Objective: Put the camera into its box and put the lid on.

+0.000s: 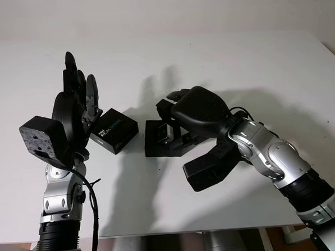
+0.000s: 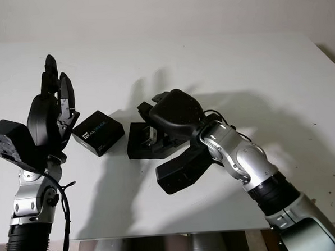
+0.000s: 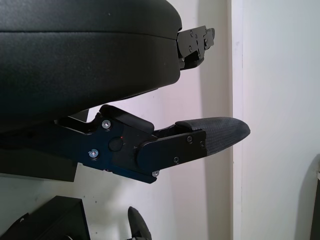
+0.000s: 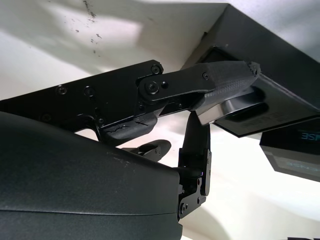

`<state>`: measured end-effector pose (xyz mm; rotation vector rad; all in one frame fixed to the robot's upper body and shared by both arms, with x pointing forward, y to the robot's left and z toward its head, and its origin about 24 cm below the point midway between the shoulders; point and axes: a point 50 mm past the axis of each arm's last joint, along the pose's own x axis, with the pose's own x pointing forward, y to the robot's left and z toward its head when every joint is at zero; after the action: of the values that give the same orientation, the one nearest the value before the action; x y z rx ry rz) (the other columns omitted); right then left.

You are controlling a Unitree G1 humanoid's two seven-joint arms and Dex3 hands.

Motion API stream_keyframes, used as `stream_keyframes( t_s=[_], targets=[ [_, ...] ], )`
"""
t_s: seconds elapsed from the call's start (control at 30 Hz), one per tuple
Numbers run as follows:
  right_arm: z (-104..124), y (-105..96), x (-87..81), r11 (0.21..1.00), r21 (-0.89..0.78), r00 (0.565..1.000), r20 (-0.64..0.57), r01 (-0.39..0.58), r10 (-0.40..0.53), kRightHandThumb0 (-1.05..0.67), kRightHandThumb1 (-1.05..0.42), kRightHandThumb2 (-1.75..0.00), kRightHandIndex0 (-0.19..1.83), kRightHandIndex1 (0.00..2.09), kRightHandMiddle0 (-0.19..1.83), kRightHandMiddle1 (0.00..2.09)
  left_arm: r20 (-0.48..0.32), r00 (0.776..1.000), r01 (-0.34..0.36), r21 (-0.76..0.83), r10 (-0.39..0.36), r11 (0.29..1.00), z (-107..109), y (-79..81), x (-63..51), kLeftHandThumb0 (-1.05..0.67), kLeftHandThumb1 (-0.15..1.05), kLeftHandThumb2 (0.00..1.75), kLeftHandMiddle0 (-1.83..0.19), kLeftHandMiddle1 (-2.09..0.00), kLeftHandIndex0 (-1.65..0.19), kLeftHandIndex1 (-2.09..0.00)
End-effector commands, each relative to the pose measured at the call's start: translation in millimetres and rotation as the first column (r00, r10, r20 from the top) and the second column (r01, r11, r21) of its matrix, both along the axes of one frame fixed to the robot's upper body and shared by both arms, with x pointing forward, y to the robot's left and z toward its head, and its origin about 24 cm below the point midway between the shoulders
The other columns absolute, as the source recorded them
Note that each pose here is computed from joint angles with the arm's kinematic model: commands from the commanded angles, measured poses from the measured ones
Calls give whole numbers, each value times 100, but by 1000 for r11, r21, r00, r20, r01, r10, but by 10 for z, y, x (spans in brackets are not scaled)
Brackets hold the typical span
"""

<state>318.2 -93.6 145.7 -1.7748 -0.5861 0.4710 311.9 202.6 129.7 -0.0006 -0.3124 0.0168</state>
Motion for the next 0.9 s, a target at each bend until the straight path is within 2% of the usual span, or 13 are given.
stream_keyframes(
  t_s=[0.0,0.5,0.67,0.87],
  targets=[
    [2,31,5,1000,5,1000,2,-10,10,-91,-105,-17,44,6,15,142,26,1000,2,5,-2,1000,75,5,5,-66,105,62,19,0,19,0],
    [8,59,55,1000,9,1000,4,-9,9,-89,-105,-17,44,6,13,140,33,999,9,22,-10,1000,93,6,19,-66,105,63,19,0,19,0],
    [-15,62,67,1000,25,1000,-11,-9,10,-82,-105,-12,45,6,18,138,36,999,3,15,-4,1000,89,7,16,-66,105,62,19,0,19,0],
    [-37,58,66,998,57,999,-39,-13,16,-63,-104,-7,48,8,25,142,32,999,6,21,-7,1000,87,6,12,-67,105,62,19,0,19,0]
  ],
)
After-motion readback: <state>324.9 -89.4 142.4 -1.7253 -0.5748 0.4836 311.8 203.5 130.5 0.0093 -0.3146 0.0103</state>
